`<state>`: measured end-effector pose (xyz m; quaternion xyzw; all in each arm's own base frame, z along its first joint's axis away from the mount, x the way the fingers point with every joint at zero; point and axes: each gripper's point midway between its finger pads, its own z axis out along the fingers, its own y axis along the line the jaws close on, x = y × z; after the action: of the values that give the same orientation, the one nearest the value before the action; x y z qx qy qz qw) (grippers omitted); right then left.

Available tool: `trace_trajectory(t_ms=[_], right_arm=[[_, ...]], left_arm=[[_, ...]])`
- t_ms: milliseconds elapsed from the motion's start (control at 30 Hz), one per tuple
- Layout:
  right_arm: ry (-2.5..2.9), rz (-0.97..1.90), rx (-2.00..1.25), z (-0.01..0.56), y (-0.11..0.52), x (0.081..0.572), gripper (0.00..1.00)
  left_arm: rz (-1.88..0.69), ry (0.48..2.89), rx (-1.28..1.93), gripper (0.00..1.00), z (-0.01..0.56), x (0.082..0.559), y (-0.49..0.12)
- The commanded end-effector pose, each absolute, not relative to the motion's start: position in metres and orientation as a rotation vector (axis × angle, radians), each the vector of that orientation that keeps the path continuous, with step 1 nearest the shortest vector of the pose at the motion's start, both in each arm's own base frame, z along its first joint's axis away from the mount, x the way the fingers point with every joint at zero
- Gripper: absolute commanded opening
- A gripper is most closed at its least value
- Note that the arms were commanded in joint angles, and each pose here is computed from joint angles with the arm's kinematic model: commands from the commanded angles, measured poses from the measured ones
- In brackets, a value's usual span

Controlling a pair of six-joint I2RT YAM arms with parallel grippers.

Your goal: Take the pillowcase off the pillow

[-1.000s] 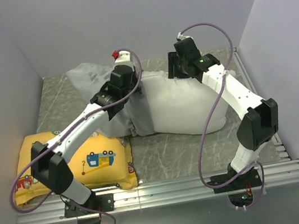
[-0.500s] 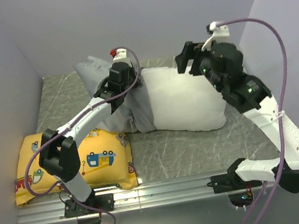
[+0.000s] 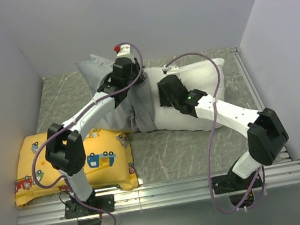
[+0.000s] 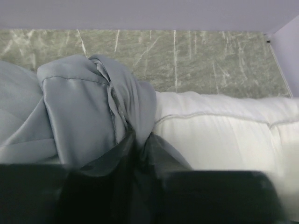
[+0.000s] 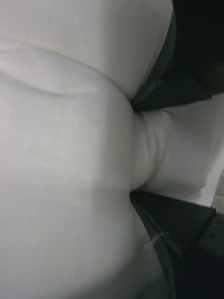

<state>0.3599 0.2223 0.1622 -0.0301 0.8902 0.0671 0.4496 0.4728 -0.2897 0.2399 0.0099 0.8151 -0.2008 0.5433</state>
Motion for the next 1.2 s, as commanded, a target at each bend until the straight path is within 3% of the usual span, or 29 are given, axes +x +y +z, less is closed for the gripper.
trace_trajectory(t_ms=[0,33,100,267,433,867,967,1067,1100,1167], right_arm=[[2.325,0.146,-0.022,0.115,0.224,0.357,0.37],[2.328,0.154,-0.003,0.113,0.223,0.358,0.2],[2.334,0.196,0.02,0.11,0.222,0.358,0.0],[2.31,0.279,0.049,0.121,0.224,0.36,0.0],[2.283,0.329,0.074,0.141,0.22,0.367,0.0],[2.168,0.375,0.093,0.206,0.201,0.362,0.0],[2.146,0.371,0.109,0.216,0.191,0.363,0.0],[2.118,0.365,0.148,0.227,0.172,0.366,0.0],[2.109,0.353,0.176,0.23,0.161,0.369,0.0],[2.091,0.346,0.2,0.239,0.148,0.37,0.0]], left_arm=[[-0.519,1.946,0.078,0.38,0.256,0.459,-0.298],[-0.514,1.928,0.075,0.48,0.264,0.458,-0.294],[-0.511,1.871,0.064,0.69,0.287,0.45,-0.284],[-0.537,1.754,0.071,0.77,0.335,0.409,-0.272],[-0.452,1.716,0.064,0.81,0.342,0.37,-0.263],[-0.397,1.957,0.112,0.81,0.209,0.346,-0.294],[-0.34,1.979,0.105,0.69,0.199,0.347,-0.287],[-0.237,1.971,0.048,0.3,0.199,0.352,-0.262],[-0.214,1.972,0.007,0.11,0.199,0.355,-0.252],[-0.15,1.98,-0.1,0.01,0.195,0.367,-0.214]])
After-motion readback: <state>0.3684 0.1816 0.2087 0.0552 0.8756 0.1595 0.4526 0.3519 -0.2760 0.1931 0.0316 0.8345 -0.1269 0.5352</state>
